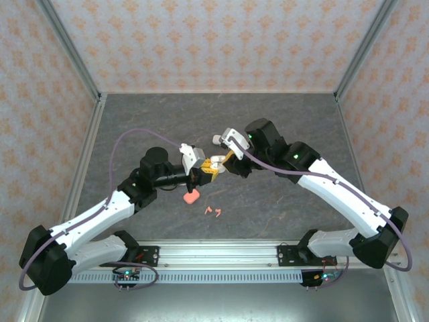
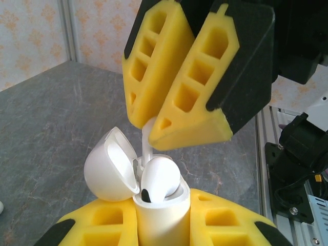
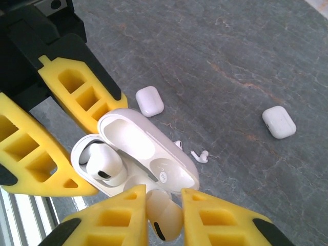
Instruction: Insert wireless bluetooth earbuds into charging case
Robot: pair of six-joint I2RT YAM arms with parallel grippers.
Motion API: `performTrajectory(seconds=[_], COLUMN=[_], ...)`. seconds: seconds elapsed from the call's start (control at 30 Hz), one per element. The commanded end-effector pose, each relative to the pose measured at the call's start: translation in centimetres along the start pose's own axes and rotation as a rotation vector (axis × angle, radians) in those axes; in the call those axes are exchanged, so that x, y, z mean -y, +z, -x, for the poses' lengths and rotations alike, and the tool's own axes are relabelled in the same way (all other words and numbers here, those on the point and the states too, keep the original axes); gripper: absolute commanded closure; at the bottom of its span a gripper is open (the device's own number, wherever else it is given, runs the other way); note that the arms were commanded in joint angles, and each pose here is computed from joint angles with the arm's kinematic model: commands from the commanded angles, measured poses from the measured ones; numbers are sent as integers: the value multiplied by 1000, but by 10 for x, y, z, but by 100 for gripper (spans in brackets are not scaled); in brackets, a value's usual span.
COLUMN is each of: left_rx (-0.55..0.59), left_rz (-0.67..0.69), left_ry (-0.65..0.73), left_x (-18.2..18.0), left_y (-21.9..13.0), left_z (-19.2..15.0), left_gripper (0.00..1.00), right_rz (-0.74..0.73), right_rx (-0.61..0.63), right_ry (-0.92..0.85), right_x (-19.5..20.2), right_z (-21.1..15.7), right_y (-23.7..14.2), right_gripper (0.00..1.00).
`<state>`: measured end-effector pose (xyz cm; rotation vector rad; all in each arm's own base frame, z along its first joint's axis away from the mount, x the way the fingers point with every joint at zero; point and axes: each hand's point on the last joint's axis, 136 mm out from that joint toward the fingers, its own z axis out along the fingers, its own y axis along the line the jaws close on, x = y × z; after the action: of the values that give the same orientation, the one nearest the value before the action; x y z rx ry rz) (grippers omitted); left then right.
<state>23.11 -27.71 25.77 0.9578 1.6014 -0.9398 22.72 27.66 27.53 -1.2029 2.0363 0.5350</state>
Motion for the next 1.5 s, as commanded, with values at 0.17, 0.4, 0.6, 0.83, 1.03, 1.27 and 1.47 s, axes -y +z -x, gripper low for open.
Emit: performTrajectory(seconds=[0.17, 0.4, 0.6, 0.83, 1.03, 1.27, 1.47], left_rx=[62, 74, 87, 99, 112, 131, 166], left_rz=[-25, -32, -35, -37, -40, -38, -42], left_ry=[38, 36, 33, 31, 31, 31, 32], left_x=[5, 6, 7, 8, 8, 10, 12], left_y=[-1, -1, -1, -2, -3, -5, -9], left_z=[26, 29, 31, 32, 35, 38, 45], left_gripper=[100, 100, 100, 100, 100, 100, 100], right_rz=[15, 50, 66, 19, -1, -47, 87], right_rx=[-28, -19, 8, 54, 140, 210, 343], right_ry=[-23, 6, 23, 23, 30, 100, 282], right_x=[-4, -8, -10, -5, -5, 10, 16], right_z=[-1, 2, 10, 23, 38, 45, 45], right_y=[-4, 4, 2, -14, -35, -62, -77], right_gripper=[81, 79, 74, 68, 54, 50, 32])
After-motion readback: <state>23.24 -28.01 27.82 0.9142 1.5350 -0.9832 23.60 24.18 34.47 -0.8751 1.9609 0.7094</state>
